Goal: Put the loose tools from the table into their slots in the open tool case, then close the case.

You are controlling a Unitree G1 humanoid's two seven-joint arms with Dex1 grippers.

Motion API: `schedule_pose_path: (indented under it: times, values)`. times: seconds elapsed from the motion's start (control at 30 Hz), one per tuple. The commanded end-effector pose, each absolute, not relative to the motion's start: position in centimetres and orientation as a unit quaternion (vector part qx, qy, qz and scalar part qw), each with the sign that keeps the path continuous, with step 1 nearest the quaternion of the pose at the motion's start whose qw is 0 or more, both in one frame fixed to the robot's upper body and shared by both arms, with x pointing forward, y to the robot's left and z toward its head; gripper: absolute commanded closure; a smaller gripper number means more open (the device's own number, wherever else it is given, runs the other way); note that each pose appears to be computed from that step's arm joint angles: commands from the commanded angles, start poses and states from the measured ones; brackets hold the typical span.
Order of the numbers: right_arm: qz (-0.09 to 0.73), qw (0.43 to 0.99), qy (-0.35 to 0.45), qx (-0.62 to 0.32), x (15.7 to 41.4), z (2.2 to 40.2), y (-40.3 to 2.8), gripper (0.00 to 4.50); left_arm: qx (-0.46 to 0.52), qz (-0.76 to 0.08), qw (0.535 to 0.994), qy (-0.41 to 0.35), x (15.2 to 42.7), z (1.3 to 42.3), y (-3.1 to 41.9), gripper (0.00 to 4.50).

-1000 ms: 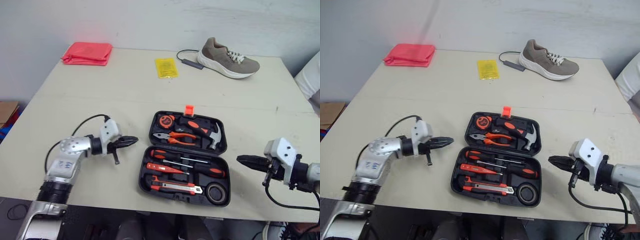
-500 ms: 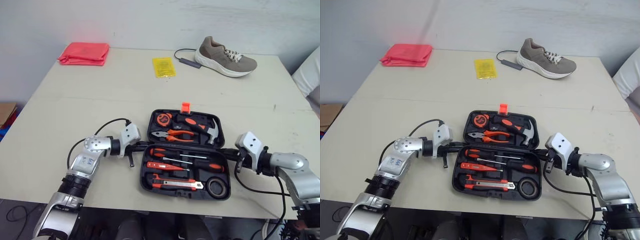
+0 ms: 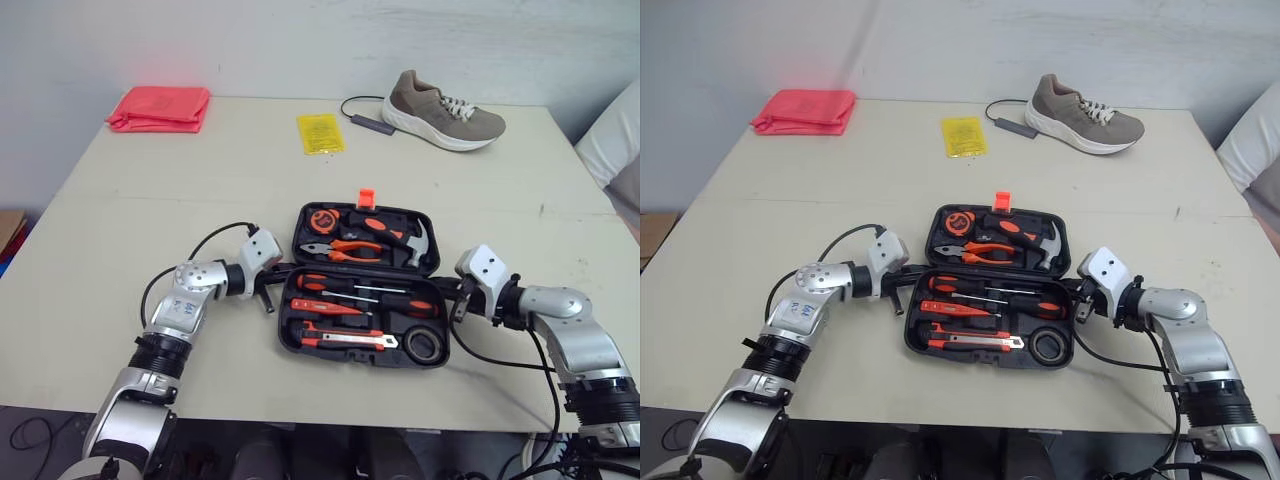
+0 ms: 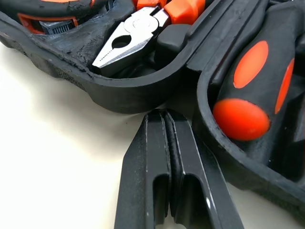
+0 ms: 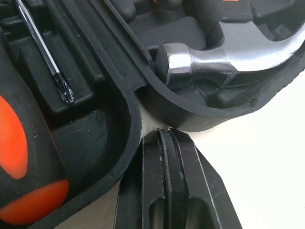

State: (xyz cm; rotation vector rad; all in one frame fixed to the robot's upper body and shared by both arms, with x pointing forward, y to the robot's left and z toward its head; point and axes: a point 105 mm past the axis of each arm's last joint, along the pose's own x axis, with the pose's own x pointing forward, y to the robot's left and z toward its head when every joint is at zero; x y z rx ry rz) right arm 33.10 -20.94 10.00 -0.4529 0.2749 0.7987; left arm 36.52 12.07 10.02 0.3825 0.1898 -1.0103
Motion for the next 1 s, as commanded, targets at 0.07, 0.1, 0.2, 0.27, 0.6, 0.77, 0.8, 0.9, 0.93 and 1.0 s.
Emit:
schedule_pose_path:
  times: [0.07, 0.1, 0.2, 0.27, 0.6, 0.77, 0.8, 0.9, 0.93, 1.0]
  values:
    - [0.335, 0.91, 0.135, -0.206, 32.6, 12.1, -24.0, 3.99, 0.165, -0.441, 0.881, 0.058, 36.6, 12.7, 16.3, 4.08]
    - [0.335, 0.913, 0.136, -0.188, 32.1, 12.7, -24.3, 3.8, 0.165, -0.433, 0.884, 0.053, 36.6, 13.2, 17.2, 3.95]
    - [0.31, 0.926, 0.169, -0.129, 31.2, 13.9, -25.2, 2.53, 0.156, -0.407, 0.897, 0.072, 36.7, 14.1, 19.0, 2.77]
    - [0.304, 0.927, 0.209, -0.064, 30.3, 14.9, -25.4, 1.56, 0.123, -0.39, 0.905, 0.118, 36.6, 14.4, 19.6, 1.91]
    - [0.252, 0.916, 0.289, 0.12, 33.0, 19.3, -21.8, 0.0, -0.035, -0.385, 0.9, 0.203, 38.0, 18.4, 14.2, 0.05]
    - [0.215, 0.919, 0.311, 0.115, 34.7, 18.3, -21.7, 0.0, -0.025, -0.375, 0.899, 0.225, 38.8, 17.7, 13.1, 0.05]
    - [0.21, 0.919, 0.314, 0.114, 35.0, 18.1, -21.8, 0.0, -0.024, -0.372, 0.899, 0.23, 39.0, 17.5, 13.0, 0.05]
    - [0.199, 0.919, 0.322, 0.109, 35.6, 17.5, -21.9, 0.0, -0.027, -0.365, 0.901, 0.233, 39.5, 17.2, 12.6, 0.05]
    - [0.195, 0.919, 0.325, 0.109, 35.7, 17.3, -22.0, 0.0, -0.028, -0.365, 0.901, 0.235, 39.6, 17.1, 12.4, 0.05]
    - [0.187, 0.919, 0.329, 0.109, 36.0, 16.9, -22.2, 0.0, -0.031, -0.365, 0.898, 0.243, 39.6, 16.9, 12.0, 0.05]
